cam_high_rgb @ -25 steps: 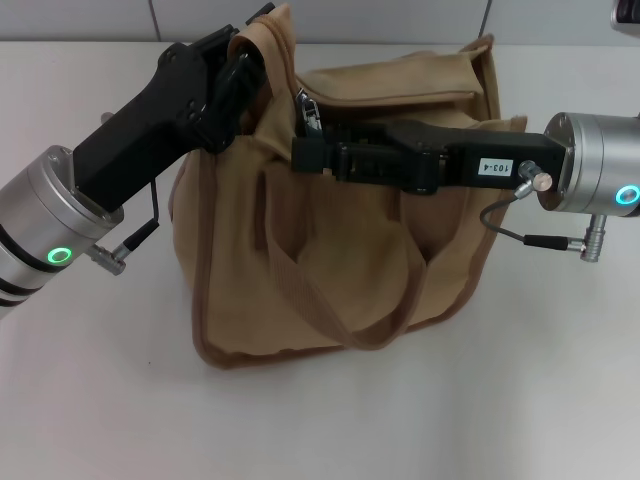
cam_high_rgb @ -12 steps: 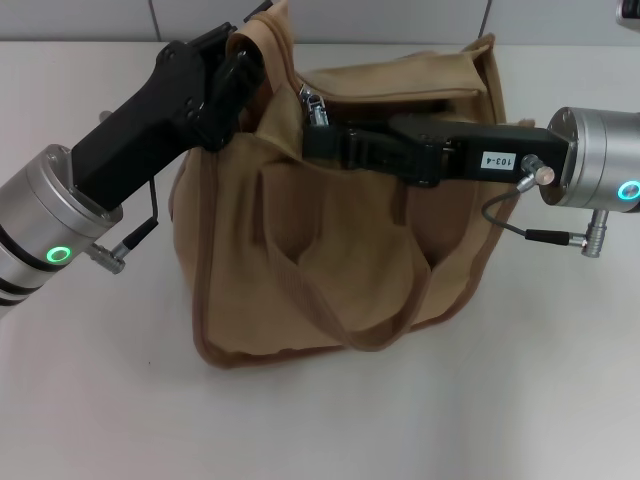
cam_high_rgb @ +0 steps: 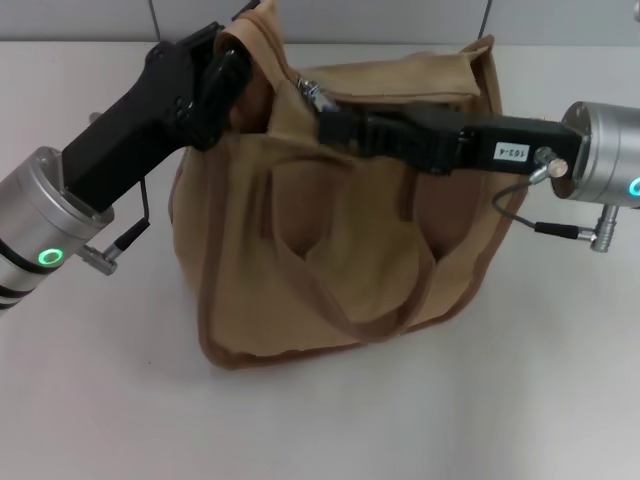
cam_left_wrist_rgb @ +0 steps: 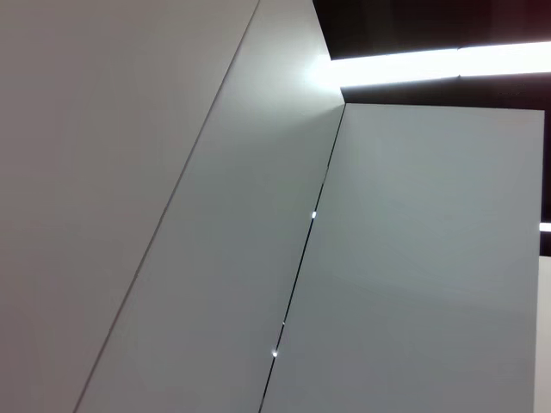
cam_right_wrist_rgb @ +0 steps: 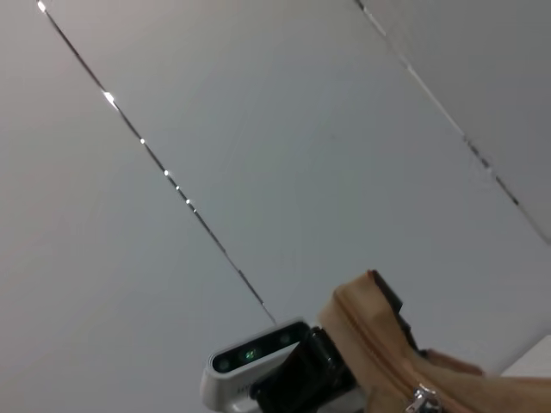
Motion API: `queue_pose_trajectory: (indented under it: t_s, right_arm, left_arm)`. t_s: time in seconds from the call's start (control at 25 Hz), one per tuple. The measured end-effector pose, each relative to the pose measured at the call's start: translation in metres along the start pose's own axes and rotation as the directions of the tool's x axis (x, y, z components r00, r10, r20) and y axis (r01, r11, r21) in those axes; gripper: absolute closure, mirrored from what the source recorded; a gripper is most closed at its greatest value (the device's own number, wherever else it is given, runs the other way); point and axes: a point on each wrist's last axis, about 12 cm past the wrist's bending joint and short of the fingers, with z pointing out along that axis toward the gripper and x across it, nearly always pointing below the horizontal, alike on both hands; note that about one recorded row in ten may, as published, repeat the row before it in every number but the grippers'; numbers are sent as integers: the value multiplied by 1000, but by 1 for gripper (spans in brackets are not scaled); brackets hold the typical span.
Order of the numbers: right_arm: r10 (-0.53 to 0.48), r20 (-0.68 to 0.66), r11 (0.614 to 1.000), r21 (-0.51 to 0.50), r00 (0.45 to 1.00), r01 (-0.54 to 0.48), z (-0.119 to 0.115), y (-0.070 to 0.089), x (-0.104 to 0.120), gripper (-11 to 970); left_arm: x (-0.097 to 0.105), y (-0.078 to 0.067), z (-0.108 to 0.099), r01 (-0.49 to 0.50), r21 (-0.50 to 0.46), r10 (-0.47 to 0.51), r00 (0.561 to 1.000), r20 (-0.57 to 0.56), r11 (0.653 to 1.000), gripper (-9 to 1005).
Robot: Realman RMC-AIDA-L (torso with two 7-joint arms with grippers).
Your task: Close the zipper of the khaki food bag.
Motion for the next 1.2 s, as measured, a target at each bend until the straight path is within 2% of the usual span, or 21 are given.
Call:
queue_pose_trajectory:
  t_s: [0.28, 0.8, 0.96, 1.08, 1.2]
  right_arm:
    - [-6, 41, 999, 34, 999, 4, -11, -3, -5, 949]
    - [-9, 41, 997, 80, 999, 6, -15, -8, -6, 950]
    - [-2, 65, 992, 128, 998, -6, -29, -11, -3, 949]
    - [-1, 121, 980, 196, 993, -23, -51, -14, -1, 949]
    - [-3, 150, 972, 233, 989, -33, -64, -15, 1, 936]
  left_arm:
    - [-2, 0, -17, -16, -52, 16, 1000, 4, 999, 965]
    - [-5, 1, -21, -29, -71, 30, 999, 11, 997, 965]
    - [-8, 2, -29, -46, -107, 49, 999, 24, 993, 965]
    - [-12, 5, -38, -70, -159, 77, 996, 35, 985, 965]
    - [-13, 6, -40, -75, -174, 82, 996, 36, 982, 964]
